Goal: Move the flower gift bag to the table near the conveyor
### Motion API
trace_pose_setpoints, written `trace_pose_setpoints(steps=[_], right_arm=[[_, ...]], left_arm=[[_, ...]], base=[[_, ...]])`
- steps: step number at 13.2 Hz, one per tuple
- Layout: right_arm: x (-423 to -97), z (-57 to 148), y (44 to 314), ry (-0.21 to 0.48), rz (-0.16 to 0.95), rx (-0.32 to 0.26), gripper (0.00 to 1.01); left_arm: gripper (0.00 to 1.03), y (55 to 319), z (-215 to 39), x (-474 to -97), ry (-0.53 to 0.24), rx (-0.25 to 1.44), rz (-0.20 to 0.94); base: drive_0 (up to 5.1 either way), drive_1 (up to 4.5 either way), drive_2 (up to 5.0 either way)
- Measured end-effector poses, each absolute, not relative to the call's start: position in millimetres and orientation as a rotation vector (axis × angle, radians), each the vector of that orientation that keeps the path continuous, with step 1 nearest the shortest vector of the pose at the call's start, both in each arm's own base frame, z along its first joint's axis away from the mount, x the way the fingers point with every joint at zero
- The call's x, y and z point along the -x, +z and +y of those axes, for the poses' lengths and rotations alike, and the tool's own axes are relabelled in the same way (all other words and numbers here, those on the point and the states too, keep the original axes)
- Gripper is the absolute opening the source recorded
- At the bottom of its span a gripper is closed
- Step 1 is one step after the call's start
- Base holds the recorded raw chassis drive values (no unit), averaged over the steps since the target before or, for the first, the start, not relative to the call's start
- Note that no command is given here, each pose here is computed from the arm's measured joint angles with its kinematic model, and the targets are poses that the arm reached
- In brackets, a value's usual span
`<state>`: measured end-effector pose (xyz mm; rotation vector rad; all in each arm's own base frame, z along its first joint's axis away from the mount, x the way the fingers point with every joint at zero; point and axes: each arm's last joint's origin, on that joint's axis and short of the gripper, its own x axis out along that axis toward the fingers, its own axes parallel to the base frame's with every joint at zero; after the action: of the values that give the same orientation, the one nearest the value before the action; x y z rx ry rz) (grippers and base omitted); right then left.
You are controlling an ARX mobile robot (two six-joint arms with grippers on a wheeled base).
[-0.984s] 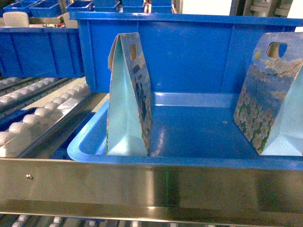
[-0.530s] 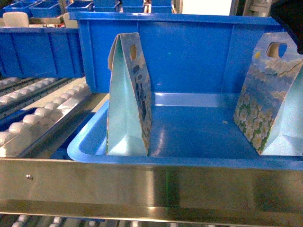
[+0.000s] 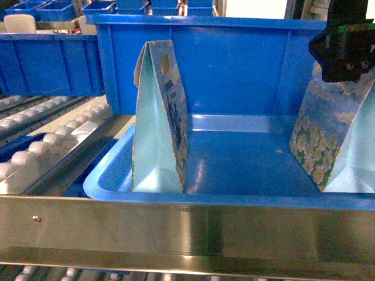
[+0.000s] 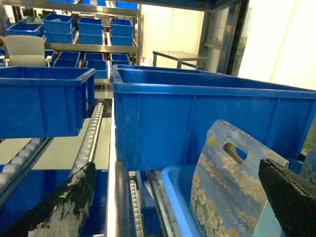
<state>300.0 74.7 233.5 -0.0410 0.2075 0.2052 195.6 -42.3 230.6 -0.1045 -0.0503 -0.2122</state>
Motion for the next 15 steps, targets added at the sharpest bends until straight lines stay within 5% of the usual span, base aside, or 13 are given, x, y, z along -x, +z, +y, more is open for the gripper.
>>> trace_pose_setpoints(steps=[4,6,7,8,9,15], right_arm=[[-304,76,224,0.172,0.227,0.050,0.98],[-304,75,217,0.169,0.249,0.052,0.85],[-304,75,214,0.165,0.255,0.050,0.96],[-303,74,211,0.163,0.265,0.042,0.94],[-302,74,210,0.163,0.262,0.039,0.71],[-301,74,208,0.165,0.264,0.037,0.51]], left_arm=[[0.98,231,-42,-196,-0.212,0.104,-0.050],[0.98,231,-42,-196,-0.212,0.104,-0.050],[0.98,231,-42,-196,-0.212,0.104,-0.051],[0.98,231,-42,-196,-0.212,0.104,-0.050],[0.98,231,-42,-196,-0.212,0.104,-0.051],[0.98,231,-42,-196,-0.212,0.104,-0.051]], base=[[0.0,0.00,0.0],[0.0,0.00,0.0],[0.0,0.00,0.0],[0.0,0.00,0.0],[0.0,0.00,0.0],[0.0,0.00,0.0]])
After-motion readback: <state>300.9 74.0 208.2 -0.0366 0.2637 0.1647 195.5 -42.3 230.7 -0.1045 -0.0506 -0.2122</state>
